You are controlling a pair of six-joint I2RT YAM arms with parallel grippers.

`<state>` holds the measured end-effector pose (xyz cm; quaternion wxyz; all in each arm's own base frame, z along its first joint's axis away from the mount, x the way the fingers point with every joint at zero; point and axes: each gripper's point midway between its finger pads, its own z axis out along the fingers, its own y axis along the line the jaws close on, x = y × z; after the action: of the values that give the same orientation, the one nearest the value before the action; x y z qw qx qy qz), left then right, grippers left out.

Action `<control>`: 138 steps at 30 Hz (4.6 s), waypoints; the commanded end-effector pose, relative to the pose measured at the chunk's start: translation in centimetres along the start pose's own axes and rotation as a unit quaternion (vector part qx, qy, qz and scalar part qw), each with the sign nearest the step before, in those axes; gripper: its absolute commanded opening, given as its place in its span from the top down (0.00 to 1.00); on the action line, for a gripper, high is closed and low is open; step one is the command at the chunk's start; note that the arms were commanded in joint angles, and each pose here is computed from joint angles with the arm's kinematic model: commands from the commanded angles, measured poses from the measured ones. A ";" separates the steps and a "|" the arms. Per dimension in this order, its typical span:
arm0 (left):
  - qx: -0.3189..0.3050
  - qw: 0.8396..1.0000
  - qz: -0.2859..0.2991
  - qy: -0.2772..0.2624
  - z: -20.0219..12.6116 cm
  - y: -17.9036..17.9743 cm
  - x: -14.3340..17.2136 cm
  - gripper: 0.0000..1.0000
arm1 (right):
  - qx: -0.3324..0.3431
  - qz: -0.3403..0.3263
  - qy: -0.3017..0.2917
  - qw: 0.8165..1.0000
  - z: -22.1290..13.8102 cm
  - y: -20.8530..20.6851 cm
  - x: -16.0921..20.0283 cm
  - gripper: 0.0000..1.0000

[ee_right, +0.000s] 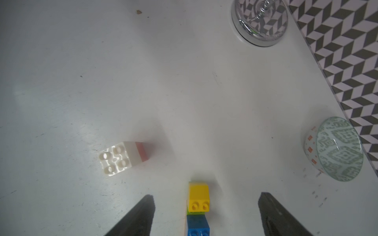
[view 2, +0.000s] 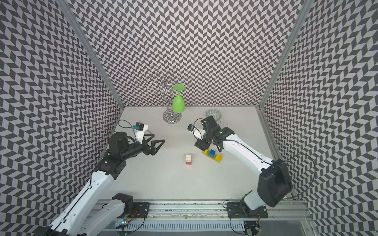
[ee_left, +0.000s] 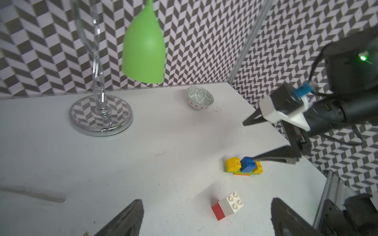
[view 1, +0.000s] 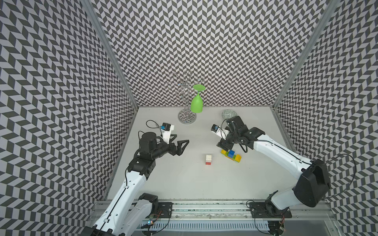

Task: Assemble a fork with lego
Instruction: Pick up the lego brick from the center of the board, then assemble the lego brick with the lego brick.

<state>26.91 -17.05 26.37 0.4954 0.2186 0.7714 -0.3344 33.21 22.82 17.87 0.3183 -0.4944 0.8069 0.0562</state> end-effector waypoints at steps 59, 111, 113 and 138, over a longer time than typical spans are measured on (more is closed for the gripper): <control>0.111 0.972 0.176 0.111 3.9 -7.9 8.6 0.01 | -0.065 0.089 0.188 0.976 8.8 2.5 13.8 0.48; 0.107 0.973 0.173 0.110 3.9 -7.8 8.4 0.01 | -0.074 0.094 0.183 0.976 8.8 3.0 13.3 0.66; 0.105 0.973 0.173 0.108 3.9 -7.8 8.3 0.01 | -0.074 0.093 0.181 0.976 8.7 3.0 13.1 0.70; -0.061 0.997 0.033 -0.036 -1.5 -0.7 -0.8 0.01 | -0.074 -0.083 0.068 0.991 0.7 5.8 -0.3 1.00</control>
<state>25.34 -17.33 26.73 0.5392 0.2397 0.7579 -0.2780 29.96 25.43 14.66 0.2265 -0.5506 0.8014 0.0580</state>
